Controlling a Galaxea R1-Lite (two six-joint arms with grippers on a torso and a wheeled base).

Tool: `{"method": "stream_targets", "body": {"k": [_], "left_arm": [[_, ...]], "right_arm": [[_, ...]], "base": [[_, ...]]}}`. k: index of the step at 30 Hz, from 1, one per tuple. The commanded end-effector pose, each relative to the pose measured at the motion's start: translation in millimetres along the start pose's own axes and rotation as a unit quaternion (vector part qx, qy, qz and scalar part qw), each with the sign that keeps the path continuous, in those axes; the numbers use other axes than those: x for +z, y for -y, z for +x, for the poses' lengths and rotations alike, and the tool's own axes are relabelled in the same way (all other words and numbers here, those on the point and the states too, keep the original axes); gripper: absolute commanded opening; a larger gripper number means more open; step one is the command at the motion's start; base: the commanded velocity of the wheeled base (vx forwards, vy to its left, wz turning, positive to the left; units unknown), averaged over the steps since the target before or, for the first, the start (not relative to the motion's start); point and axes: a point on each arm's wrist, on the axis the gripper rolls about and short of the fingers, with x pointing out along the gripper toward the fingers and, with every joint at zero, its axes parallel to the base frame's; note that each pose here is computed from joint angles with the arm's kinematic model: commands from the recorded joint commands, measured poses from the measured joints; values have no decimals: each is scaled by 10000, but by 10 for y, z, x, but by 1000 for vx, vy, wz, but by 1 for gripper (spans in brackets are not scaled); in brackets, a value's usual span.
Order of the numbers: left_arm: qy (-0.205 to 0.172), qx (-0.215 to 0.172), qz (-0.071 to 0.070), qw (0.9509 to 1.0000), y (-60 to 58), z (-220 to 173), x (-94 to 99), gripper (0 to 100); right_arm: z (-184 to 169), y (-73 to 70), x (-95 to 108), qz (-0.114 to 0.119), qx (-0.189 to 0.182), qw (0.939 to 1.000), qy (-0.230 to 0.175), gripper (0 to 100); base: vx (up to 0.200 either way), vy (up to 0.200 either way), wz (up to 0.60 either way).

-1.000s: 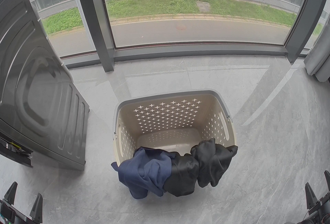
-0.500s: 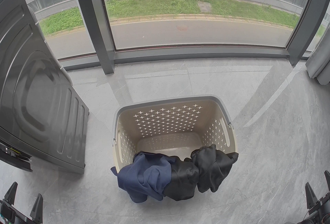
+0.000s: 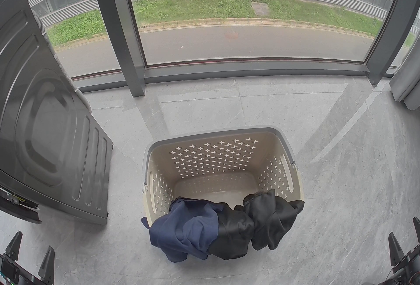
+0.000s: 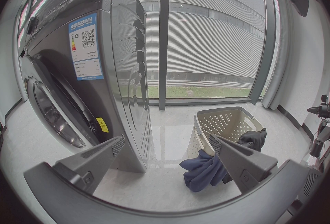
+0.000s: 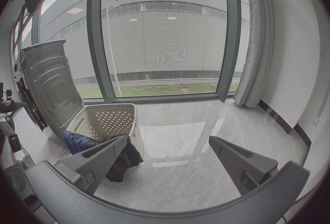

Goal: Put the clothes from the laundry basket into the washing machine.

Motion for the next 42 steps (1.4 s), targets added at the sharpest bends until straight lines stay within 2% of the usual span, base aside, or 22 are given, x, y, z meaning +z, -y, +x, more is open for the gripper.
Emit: {"method": "stream_targets", "body": {"k": [1, 7, 13, 19, 25, 37, 42], "left_arm": [[-28, 3, 0, 10000, -2, 4, -47, 100], [-28, 3, 0, 10000, -2, 4, -47, 100], [-28, 3, 0, 10000, -2, 4, -47, 100], [-28, 3, 0, 10000, -2, 4, -47, 100], [-28, 3, 0, 10000, -2, 4, -47, 100], [-28, 3, 0, 10000, -2, 4, -47, 100], [-28, 3, 0, 10000, -2, 4, -47, 100]], "right_arm": [[9, 0, -46, -1, 0, 10000, -61, 100], [9, 0, -46, -1, 0, 10000, -61, 100], [9, -1, -46, -1, -8, 10000, -61, 100], [9, -1, -46, -1, -8, 10000, -61, 100], [9, -1, -46, -1, -8, 10000, -61, 100], [9, 0, -46, -1, 0, 10000, -61, 100], [9, 0, -46, -1, 0, 10000, -61, 100]], "base": [[0, 0, 0], [0, 0, 0], [200, 0, 0], [0, 0, 0], [200, 0, 0], [0, 0, 0], [200, 0, 0]]}}
